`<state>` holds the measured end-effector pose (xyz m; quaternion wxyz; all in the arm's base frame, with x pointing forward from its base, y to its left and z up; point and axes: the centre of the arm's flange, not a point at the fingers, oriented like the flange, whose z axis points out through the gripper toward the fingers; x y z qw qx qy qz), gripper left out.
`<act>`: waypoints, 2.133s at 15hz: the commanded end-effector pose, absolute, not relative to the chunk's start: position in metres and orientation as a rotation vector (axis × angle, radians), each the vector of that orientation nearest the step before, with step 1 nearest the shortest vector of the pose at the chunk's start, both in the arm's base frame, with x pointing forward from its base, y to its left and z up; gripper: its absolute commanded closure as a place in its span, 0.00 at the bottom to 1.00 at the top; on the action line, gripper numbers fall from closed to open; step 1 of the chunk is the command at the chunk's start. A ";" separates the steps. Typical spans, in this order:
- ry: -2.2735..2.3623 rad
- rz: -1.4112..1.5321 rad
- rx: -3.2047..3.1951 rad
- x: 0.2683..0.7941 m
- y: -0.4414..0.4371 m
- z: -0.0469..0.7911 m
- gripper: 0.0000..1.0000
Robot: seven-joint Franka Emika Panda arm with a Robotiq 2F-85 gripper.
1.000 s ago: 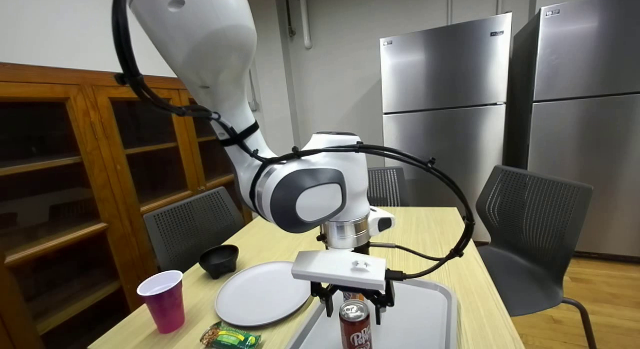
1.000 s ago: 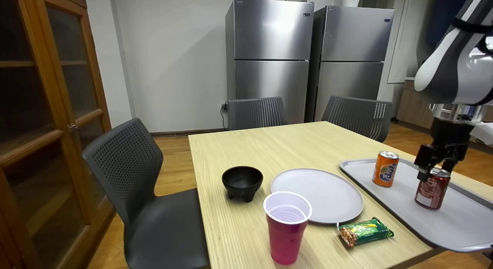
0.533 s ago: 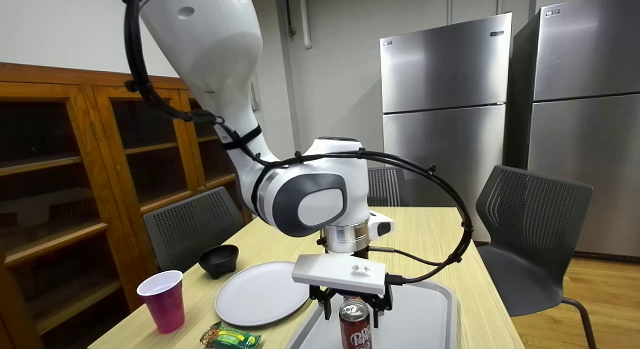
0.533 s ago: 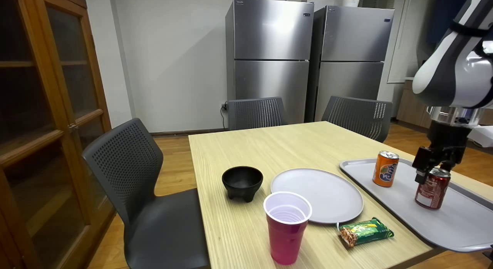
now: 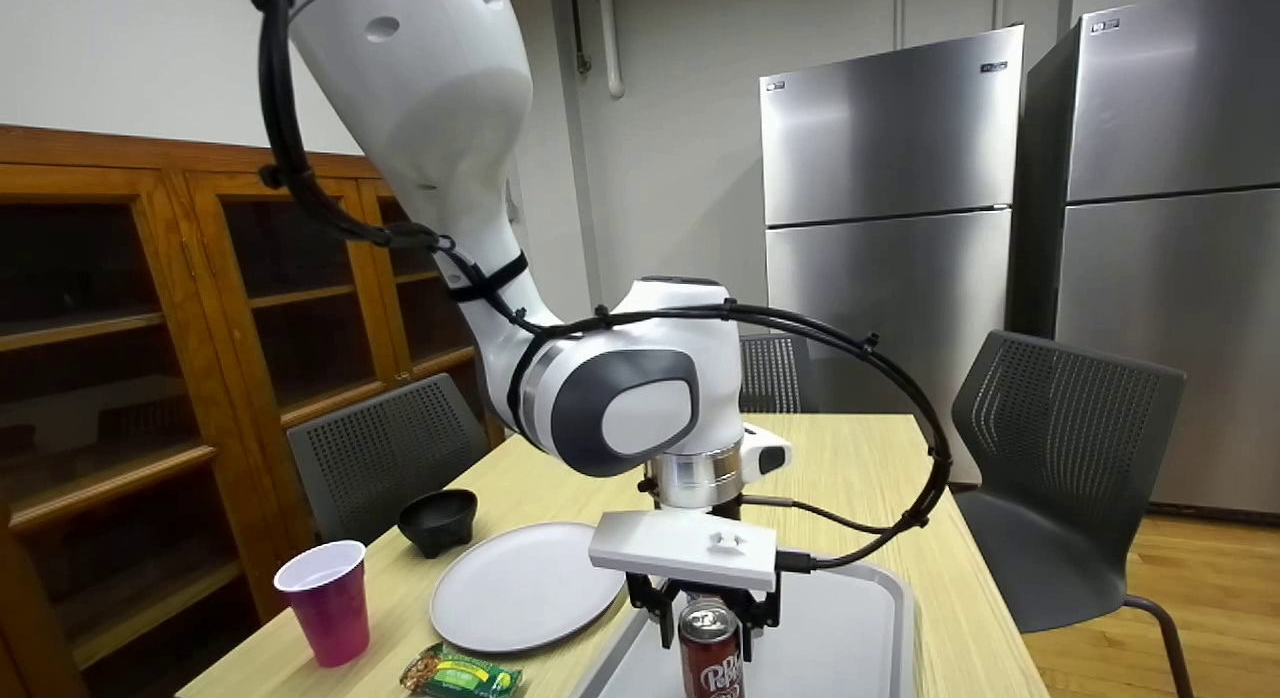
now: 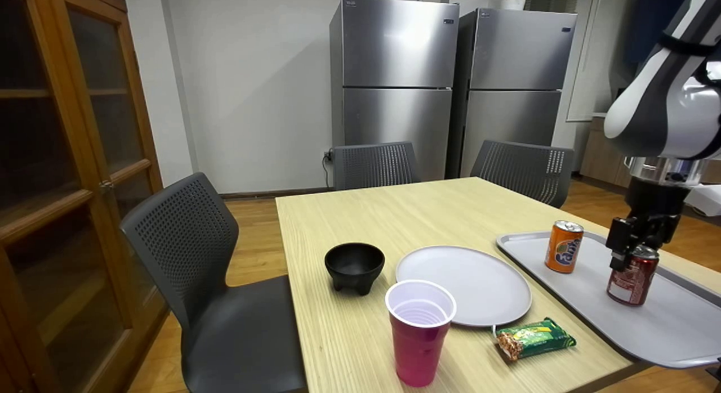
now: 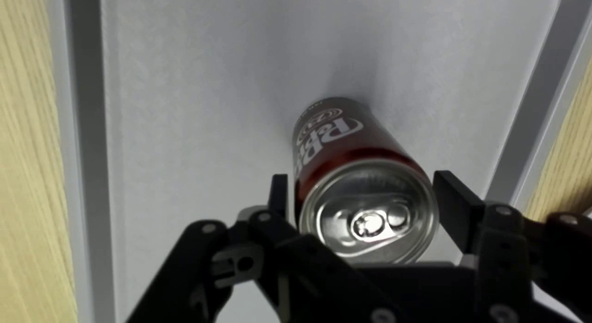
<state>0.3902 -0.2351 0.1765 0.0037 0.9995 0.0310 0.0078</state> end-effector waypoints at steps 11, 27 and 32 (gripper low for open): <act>0.355 0.068 3.104 0.384 -0.214 0.213 0.62; 0.736 0.102 3.074 0.404 -0.149 0.227 0.62; 0.908 0.089 3.047 0.424 -0.101 0.221 0.62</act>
